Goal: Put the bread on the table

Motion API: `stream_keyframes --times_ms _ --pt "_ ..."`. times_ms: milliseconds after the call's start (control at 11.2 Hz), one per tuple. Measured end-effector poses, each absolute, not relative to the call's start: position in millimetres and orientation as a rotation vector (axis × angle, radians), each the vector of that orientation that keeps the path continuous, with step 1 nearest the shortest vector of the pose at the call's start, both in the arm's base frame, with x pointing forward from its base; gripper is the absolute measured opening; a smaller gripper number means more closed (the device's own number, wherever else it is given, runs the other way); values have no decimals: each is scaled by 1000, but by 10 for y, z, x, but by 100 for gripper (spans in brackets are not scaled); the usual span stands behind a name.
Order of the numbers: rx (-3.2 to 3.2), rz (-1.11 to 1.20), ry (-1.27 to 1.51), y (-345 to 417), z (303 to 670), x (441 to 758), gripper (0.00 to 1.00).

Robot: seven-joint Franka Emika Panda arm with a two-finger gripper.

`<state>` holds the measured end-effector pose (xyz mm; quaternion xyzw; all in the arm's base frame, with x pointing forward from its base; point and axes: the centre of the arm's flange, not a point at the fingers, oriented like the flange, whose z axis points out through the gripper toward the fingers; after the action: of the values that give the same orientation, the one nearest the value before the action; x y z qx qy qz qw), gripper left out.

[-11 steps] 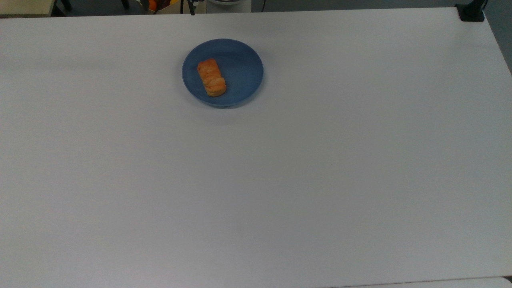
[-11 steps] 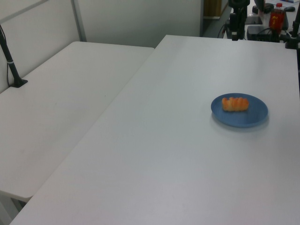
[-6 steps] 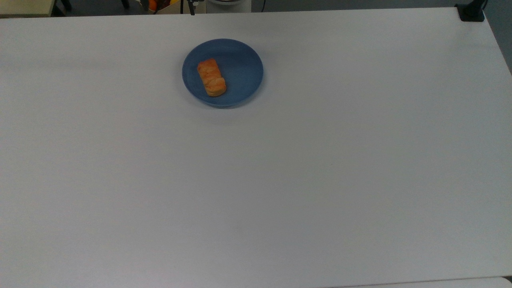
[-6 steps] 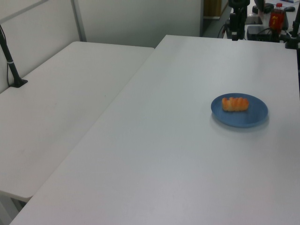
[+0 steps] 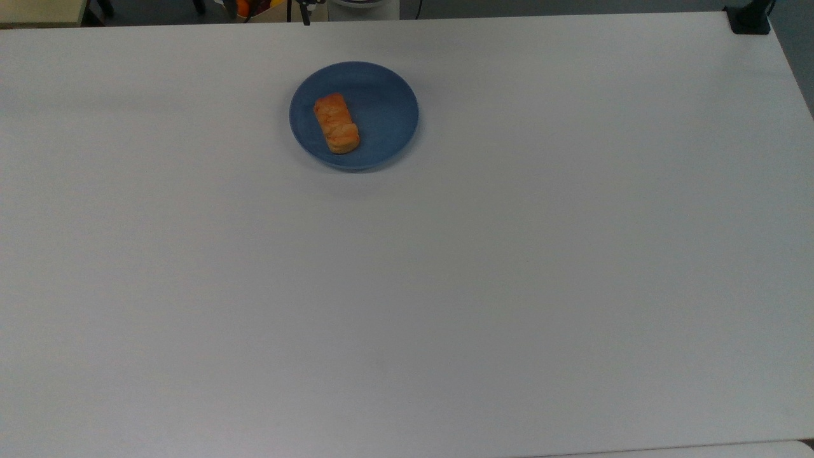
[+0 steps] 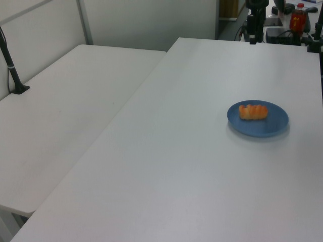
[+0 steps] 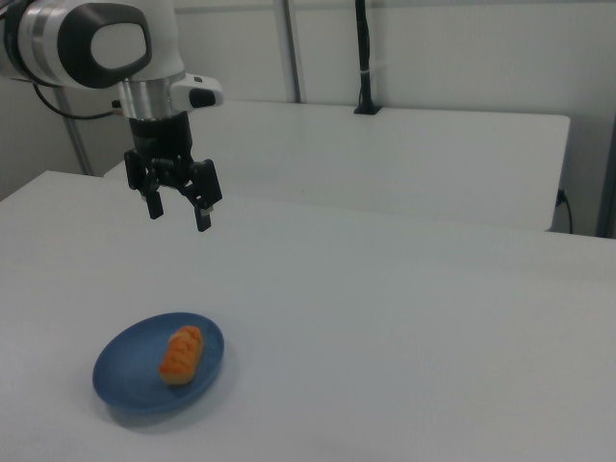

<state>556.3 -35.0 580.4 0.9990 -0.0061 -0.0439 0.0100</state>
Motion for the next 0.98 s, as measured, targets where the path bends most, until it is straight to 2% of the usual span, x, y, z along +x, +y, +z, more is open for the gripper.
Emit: stream_keyframes --times_ms 982 --pt "3117 -194 -1 -316 5618 5566 100"
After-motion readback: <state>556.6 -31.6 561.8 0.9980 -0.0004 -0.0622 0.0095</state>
